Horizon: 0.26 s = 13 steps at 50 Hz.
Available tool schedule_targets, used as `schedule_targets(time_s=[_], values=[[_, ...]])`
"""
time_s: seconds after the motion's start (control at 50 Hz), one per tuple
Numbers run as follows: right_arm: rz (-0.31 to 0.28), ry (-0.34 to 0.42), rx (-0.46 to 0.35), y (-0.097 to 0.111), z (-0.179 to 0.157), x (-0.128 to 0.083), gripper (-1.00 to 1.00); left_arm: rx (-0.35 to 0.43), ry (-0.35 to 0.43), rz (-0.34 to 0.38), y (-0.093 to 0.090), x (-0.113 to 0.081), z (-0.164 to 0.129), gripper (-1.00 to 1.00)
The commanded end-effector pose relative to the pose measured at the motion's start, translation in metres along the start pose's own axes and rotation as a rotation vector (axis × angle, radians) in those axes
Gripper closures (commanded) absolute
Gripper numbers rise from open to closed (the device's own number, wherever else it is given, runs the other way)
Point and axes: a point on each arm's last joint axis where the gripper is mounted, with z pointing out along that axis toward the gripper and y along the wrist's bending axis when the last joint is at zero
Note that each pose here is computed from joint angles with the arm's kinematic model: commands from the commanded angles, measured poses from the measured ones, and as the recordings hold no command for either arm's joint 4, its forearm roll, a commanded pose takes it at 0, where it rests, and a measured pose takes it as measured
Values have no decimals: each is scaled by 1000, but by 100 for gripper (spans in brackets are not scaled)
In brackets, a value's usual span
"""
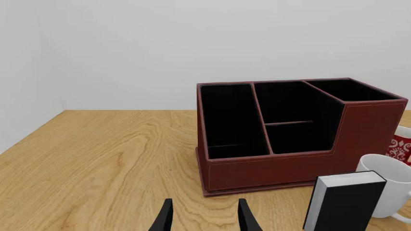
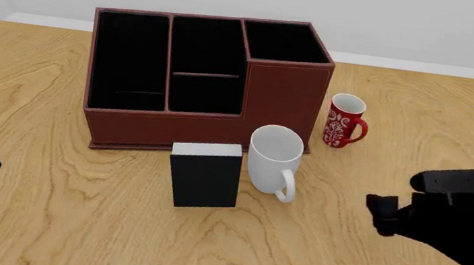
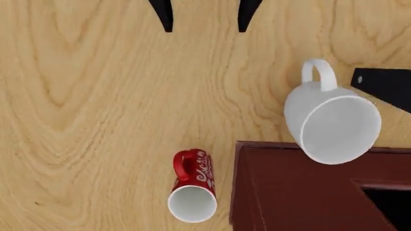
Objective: Pick up the red mug and place it to the right of the caddy.
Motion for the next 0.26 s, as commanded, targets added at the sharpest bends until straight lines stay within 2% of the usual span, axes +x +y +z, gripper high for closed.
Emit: schedule_targets(time_s=[0.02, 0.1, 0.14, 0.16, 0.2, 0.22, 0.26], values=[[68, -137, 1, 2, -85, 46, -100, 0, 0, 0, 0, 0, 0, -100], [104, -171, -3, 2, -109, 63, -100, 0, 0, 0, 0, 0, 0, -100], [120, -190, 28, 1, -117, 70, -100, 0, 0, 0, 0, 0, 0, -100], [147, -196, 7, 2, -122, 75, -100, 0, 0, 0, 0, 0, 0, -100], [164, -228, 31, 1, -131, 76, -100, 0, 0, 0, 0, 0, 0, -100], [173, -225, 23, 1, -130, 77, -100, 0, 0, 0, 0, 0, 0, -100], [192, -269, 15, 1, -136, 70, -100, 0, 0, 0, 0, 0, 0, -100]])
